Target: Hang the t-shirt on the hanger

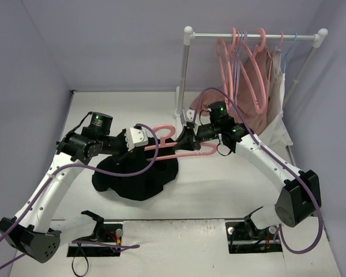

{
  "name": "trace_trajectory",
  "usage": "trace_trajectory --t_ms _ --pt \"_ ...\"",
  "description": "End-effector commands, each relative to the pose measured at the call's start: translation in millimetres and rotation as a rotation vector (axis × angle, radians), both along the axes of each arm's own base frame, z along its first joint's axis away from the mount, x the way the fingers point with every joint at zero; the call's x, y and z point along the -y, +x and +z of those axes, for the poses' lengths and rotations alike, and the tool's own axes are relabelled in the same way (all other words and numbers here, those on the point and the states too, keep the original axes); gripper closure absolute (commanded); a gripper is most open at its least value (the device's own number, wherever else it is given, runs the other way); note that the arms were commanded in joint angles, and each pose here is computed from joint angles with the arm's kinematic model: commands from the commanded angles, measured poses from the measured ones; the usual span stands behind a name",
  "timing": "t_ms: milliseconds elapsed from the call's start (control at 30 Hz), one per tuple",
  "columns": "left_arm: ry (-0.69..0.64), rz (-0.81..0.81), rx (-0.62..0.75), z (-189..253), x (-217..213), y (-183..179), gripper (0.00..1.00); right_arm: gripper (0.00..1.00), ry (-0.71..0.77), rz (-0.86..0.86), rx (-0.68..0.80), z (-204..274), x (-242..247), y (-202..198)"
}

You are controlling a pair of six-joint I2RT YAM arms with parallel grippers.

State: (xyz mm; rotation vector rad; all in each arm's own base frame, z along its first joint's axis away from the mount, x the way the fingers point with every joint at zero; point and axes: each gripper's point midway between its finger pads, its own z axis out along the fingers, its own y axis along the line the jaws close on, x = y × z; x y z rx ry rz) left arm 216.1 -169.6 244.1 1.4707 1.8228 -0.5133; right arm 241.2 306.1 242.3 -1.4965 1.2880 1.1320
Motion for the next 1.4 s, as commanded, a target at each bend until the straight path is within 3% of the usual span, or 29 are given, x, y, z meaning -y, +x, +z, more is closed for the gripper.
trace_trajectory --t_ms 0,300,833,967,1100,1200,1233,1300,1367 --pt "-0.164 -0.113 0.042 36.7 33.7 2.0 0.94 1.0 0.116 0.103 0.102 45.8 -17.0 -7.6" --pt "-0.162 -0.107 0.035 37.1 34.9 5.5 0.84 1.0 0.117 0.111 0.104 47.1 -22.3 -7.7" --pt "-0.214 -0.155 0.021 47.8 44.2 0.4 0.82 1.0 0.118 0.13 0.11 53.4 -37.5 -7.4" --pt "-0.221 -0.161 0.013 47.4 45.1 -1.7 0.83 1.0 0.11 0.128 0.1 49.3 -40.5 -6.4" --pt "-0.228 -0.164 0.0 47.4 46.5 -2.8 1.0 1.0 0.099 0.137 0.082 42.5 -45.6 -7.1" --pt "-0.2 -0.119 0.009 43.2 39.3 -1.3 1.0 0.99 0.083 0.114 0.069 36.1 -44.5 -4.2" --pt "-0.184 -0.094 0.015 41.0 35.3 0.0 1.0 0.95 0.076 0.096 0.067 34.6 -43.2 -2.5" --pt "-0.154 -0.019 0.052 36.9 24.9 6.1 1.0 0.64 0.053 0.038 0.043 30.1 -37.7 4.2" --pt "-0.155 0.052 0.11 37.5 18.0 14.9 1.0 0.39 0.016 -0.062 0.026 24.7 -31.3 15.6"
